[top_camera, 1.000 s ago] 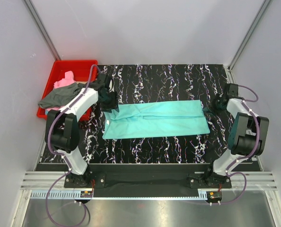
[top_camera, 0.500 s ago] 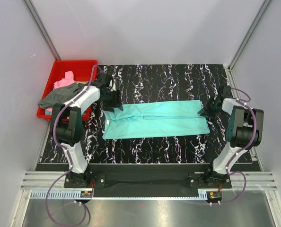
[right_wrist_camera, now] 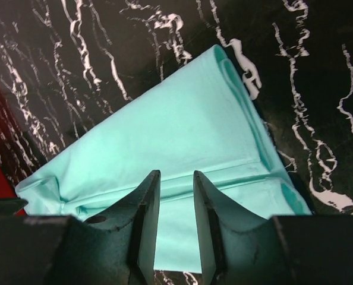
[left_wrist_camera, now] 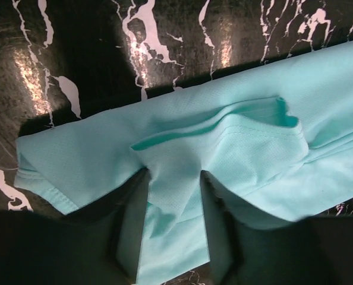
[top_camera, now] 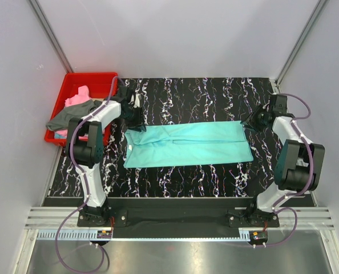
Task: Fold and stack the t-shirts
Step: Fold the tshirt
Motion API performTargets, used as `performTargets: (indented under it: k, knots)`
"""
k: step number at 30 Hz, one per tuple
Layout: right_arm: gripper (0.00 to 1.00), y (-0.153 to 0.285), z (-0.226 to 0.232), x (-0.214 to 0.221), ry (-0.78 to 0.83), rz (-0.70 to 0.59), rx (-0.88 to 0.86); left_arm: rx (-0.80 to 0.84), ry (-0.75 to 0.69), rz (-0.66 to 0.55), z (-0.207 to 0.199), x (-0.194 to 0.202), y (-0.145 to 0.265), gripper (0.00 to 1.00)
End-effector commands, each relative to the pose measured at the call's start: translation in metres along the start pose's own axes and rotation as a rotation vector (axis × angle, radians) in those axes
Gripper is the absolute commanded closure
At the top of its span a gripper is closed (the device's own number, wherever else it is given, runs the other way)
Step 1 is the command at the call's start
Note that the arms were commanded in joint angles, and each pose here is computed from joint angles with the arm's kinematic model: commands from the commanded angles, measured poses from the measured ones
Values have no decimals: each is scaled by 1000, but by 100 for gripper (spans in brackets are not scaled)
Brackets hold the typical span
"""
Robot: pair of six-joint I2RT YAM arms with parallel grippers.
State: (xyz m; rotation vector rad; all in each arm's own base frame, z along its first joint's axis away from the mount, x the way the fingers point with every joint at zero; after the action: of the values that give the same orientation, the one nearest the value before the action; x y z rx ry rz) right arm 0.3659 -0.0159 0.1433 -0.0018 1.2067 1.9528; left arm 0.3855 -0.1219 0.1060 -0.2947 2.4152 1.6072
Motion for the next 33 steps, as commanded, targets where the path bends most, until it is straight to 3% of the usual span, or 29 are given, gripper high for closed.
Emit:
performTargets:
  k: [1, 4, 7, 13, 17, 18, 19, 22, 25, 27, 33]
  knots:
    - [64, 20, 30, -5, 60, -18, -90, 68, -59, -86, -16, -18, 15, 72]
    - [63, 20, 40, -1, 100, 2, -100, 85, -75, -88, -24, -15, 25, 90]
    - [62, 17, 58, 11, 154, 27, -140, 75, -89, -81, -31, -8, 32, 100]
    - [60, 0, 123, 64, 342, 152, -315, 58, -121, -15, -44, 33, 48, 99]
    - [59, -8, 151, 87, 414, 192, -393, 28, -139, 73, -44, 76, 47, 82]
    - [59, -14, 156, 96, 427, 217, -406, 8, -132, 110, -38, 90, 45, 65]
    - [59, -16, 159, 100, 434, 227, -410, 2, -130, 103, -37, 94, 50, 62]
    - [58, -28, 166, 114, 463, 272, -412, -53, -120, 61, -31, 98, 63, 58]
    - [58, -36, 171, 122, 482, 291, -412, -128, -90, -48, -32, 79, 80, 49]
    - [58, -39, 179, 129, 501, 301, -424, -194, -61, -139, -30, 58, 91, 49]
    - [58, -62, 218, 150, 572, 298, -438, -117, 2, -274, -42, 22, 96, 48]
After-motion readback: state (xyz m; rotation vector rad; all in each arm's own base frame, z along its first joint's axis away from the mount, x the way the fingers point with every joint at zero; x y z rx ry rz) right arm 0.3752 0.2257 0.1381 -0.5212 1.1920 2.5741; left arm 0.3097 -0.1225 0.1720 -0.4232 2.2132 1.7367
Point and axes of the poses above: each gripper's point midway between its finger pads, its own y axis back along the fingers, its own z axis along the line the jaws close on, x = y × z, the point moved 6 cm from there along y, back along the fingers, and after that the axes turned 1 degree about -y, right-handed, at the moved point
